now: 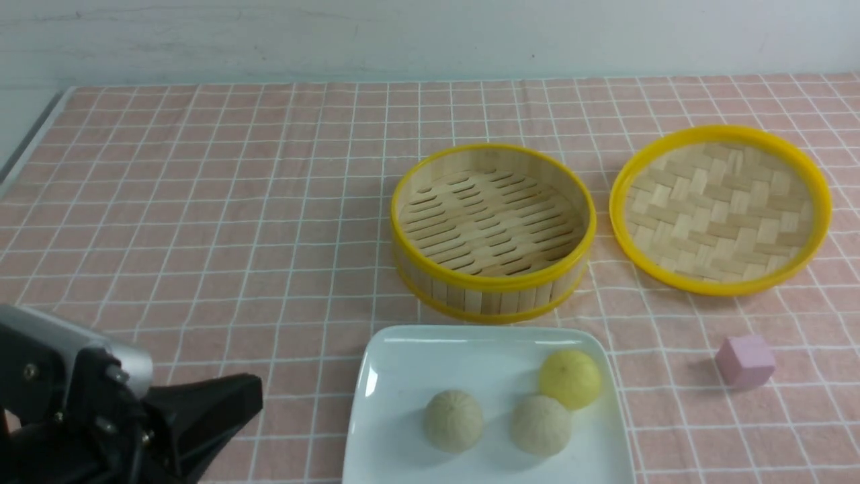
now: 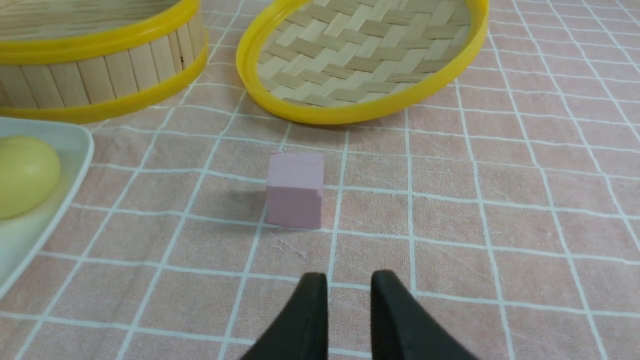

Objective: Put the steamed buns into the plate on the pink tablecloth.

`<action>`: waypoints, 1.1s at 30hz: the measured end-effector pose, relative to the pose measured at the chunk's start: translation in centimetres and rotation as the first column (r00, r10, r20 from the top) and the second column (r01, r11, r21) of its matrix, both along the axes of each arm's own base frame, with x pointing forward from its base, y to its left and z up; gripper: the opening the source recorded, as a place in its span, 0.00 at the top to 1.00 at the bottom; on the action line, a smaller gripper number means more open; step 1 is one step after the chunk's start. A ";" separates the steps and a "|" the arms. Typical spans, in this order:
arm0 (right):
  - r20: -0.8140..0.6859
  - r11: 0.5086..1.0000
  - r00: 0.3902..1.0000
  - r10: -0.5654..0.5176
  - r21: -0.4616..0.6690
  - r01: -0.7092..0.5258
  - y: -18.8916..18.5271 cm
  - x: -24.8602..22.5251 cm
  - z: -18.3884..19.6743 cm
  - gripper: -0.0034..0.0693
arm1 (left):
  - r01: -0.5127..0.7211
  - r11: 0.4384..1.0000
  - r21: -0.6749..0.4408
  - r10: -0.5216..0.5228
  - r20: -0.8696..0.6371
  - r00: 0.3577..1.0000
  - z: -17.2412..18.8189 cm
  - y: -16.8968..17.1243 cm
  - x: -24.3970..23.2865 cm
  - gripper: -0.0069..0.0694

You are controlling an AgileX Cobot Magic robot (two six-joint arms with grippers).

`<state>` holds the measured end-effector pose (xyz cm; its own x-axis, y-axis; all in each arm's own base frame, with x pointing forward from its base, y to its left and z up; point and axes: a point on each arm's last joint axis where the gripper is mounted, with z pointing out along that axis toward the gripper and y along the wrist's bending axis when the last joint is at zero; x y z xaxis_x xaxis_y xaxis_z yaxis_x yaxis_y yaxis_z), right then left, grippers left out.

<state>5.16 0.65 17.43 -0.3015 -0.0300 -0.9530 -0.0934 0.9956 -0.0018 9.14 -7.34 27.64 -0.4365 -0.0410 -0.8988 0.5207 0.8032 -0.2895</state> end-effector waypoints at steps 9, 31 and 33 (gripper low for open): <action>0.000 1.000 1.000 0.000 0.000 0.000 0.0 0.0 0.0 0.73 | -0.298 0.952 0.070 0.296 0.040 0.954 -4.2 4.2 -0.6 0.87; 0.000 1.000 1.000 0.000 0.000 0.000 0.0 0.0 0.0 0.70 | -0.652 0.753 0.090 0.641 0.125 0.757 -10.4 8.0 -3.9 0.84; 0.000 1.000 1.000 0.000 0.000 0.000 0.0 0.0 0.0 0.70 | -0.657 0.749 0.091 0.646 0.125 0.753 -10.4 8.0 -3.9 0.84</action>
